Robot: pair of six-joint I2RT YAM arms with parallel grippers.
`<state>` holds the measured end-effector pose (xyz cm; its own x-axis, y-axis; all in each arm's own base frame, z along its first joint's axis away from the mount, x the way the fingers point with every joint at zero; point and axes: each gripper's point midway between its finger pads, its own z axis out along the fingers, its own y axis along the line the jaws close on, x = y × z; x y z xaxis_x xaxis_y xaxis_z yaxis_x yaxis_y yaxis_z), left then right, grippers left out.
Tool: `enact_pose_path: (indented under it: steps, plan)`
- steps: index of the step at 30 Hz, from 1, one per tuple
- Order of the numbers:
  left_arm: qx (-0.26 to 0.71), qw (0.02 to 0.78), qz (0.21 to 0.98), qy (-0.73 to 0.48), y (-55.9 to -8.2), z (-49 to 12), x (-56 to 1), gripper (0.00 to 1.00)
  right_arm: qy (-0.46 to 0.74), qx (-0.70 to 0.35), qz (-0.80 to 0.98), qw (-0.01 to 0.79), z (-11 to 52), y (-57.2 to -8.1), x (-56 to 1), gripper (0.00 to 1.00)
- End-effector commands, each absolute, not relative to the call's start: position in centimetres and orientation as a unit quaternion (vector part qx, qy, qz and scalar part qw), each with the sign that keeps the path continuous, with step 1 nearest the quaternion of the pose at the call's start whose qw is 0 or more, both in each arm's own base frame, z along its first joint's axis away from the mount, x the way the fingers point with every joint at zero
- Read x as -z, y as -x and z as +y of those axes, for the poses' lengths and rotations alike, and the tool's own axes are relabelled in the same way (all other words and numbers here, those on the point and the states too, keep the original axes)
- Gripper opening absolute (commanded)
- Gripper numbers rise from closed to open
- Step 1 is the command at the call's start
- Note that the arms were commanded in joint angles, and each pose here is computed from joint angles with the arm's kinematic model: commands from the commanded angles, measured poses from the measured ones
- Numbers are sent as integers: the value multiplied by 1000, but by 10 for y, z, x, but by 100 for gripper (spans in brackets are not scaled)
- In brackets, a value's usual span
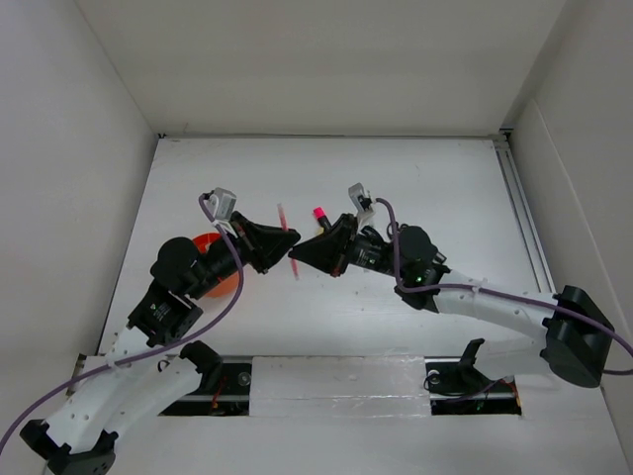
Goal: Sort the stationery into containers
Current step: Place the pen in the storage box.
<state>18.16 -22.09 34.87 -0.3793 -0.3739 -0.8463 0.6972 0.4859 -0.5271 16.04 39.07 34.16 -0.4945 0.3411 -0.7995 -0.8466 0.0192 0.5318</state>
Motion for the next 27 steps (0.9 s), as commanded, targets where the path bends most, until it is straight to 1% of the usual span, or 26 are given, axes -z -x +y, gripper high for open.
enact_pose_path:
  steps: [1,2,3,4,5,6,7,8,9,11,12,13,14,15,17,18,20,21,22,25,27]
  plan:
    - [465,586,658,-83,-198,-207,-365,0,259,-692,497,455,392,-139,-372,0]
    - [458,596,656,-71,-202,-203,-369,0,259,-691,501,453,394,-141,-369,0]
    - [450,598,661,-54,-206,-198,-369,0,259,-689,506,450,397,-142,-364,5]
    - [434,600,671,-37,-212,-193,-364,0,257,-689,514,442,397,-143,-360,24]
    - [394,618,680,9,-227,-176,-358,0,260,-682,524,439,401,-145,-355,71]
    - [367,619,692,48,-238,-166,-353,0,258,-672,536,441,402,-149,-349,100]
    - [327,616,712,82,-247,-153,-336,0,256,-653,559,443,404,-156,-336,100]
    - [261,638,708,153,-260,-121,-330,0,229,-631,582,458,401,-170,-326,100]
    - [229,643,706,189,-266,-107,-325,0,216,-615,605,457,397,-178,-308,100]
    - [179,638,703,261,-273,-84,-296,0,211,-605,612,464,389,-181,-299,100]
    - [139,650,682,306,-275,-63,-291,0,212,-602,618,460,388,-180,-292,100]
    - [114,647,683,319,-276,-56,-275,0,212,-600,621,457,385,-178,-286,100]
    - [101,663,667,325,-279,-50,-279,0,216,-603,618,455,383,-174,-287,100]
    - [70,667,658,342,-279,-39,-275,0,220,-602,623,448,381,-171,-283,100]
    - [41,668,652,357,-282,-32,-272,0,224,-604,623,444,375,-165,-281,100]
    - [4,672,642,370,-280,-21,-270,0,224,-604,622,445,373,-163,-280,100]
    - [-32,670,628,394,-280,-10,-270,0,221,-602,630,437,367,-158,-271,100]
    - [-66,659,640,390,-274,-3,-262,0,221,-607,622,443,362,-155,-278,100]
    - [-64,660,612,431,-273,3,-268,0,221,-603,629,438,358,-152,-271,100]
    - [-127,656,613,421,-267,14,-265,0,221,-603,629,438,348,-146,-271,100]
    - [-132,659,599,436,-272,13,-268,0,225,-600,628,441,345,-144,-271,100]
